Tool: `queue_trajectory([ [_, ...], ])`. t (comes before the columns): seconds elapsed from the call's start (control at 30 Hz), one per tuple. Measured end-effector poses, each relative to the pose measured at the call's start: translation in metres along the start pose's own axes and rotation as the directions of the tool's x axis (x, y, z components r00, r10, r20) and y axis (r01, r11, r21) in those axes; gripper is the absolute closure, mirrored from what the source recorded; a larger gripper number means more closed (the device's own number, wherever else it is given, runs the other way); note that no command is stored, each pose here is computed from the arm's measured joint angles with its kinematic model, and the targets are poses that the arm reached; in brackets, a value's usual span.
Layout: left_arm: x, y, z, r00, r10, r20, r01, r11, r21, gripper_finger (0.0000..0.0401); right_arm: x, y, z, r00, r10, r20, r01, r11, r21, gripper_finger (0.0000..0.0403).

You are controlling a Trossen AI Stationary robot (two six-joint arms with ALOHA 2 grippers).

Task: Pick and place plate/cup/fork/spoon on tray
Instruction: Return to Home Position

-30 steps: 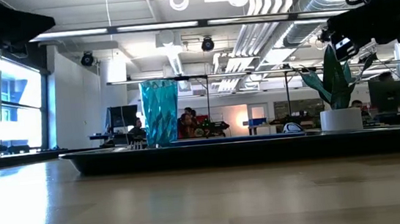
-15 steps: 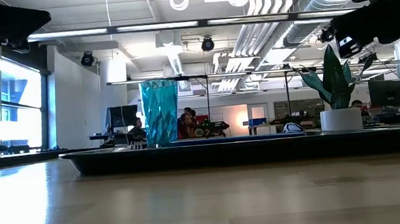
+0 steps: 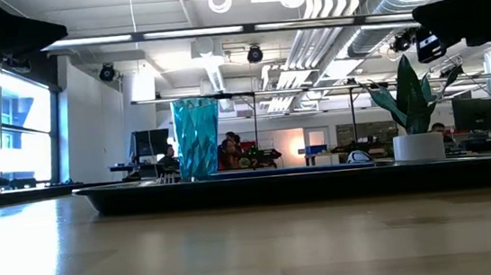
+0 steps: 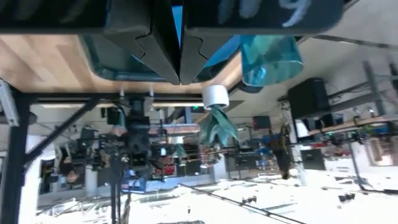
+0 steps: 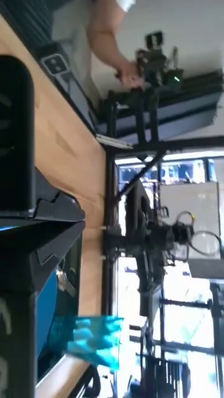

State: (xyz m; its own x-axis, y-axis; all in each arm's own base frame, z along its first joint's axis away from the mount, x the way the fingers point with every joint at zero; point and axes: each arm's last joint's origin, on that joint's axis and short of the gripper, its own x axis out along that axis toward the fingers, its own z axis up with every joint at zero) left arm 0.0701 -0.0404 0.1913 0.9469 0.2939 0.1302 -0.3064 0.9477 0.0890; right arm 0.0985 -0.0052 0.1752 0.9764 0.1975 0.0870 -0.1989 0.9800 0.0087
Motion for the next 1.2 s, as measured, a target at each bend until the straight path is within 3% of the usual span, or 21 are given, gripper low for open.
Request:
queue_trajectory([
  [0.27, -0.005, -0.007, -0.007, 0.993, -0.115, -0.028, 0.113, 0.991, -0.067, 0.0401, -0.004, -0.002, 0.0, 1.0, -0.029, 0.009, 0.029, 0.999, 0.033, 0.0403],
  [0.43, -0.006, -0.009, -0.02, 0.989, -0.101, -0.105, 0.093, 0.992, -0.082, 0.0401, -0.004, -0.002, 0.001, 0.999, -0.037, 0.018, 0.036, 0.998, 0.051, 0.0403],
  [0.57, -0.005, -0.007, -0.002, 0.992, -0.129, 0.003, 0.128, 0.984, -0.124, 0.0401, -0.003, -0.003, -0.003, 0.999, -0.039, -0.028, 0.041, 0.996, 0.074, 0.0403],
  [0.67, -0.006, -0.003, 0.015, 0.97, -0.193, 0.15, 0.208, 0.974, -0.094, 0.0401, -0.003, -0.003, -0.003, 0.999, -0.038, -0.03, 0.04, 0.998, 0.056, 0.0403],
  [0.73, -0.007, 0.0, 0.022, 0.959, -0.194, 0.206, 0.207, 0.977, -0.041, 0.0401, -0.003, -0.003, -0.003, 0.999, -0.038, -0.03, 0.04, 0.997, 0.063, 0.0403],
  [1.0, -0.007, -0.001, 0.021, 0.95, -0.226, 0.217, 0.207, 0.973, 0.105, 0.0401, -0.003, -0.003, -0.003, 0.999, -0.04, -0.031, 0.043, 0.994, 0.099, 0.0403],
  [1.2, -0.003, -0.003, 0.017, 0.935, -0.271, 0.228, 0.251, 0.961, 0.113, 0.0401, -0.003, -0.003, -0.003, 0.999, -0.044, -0.028, 0.047, 0.994, 0.1, 0.0403],
])
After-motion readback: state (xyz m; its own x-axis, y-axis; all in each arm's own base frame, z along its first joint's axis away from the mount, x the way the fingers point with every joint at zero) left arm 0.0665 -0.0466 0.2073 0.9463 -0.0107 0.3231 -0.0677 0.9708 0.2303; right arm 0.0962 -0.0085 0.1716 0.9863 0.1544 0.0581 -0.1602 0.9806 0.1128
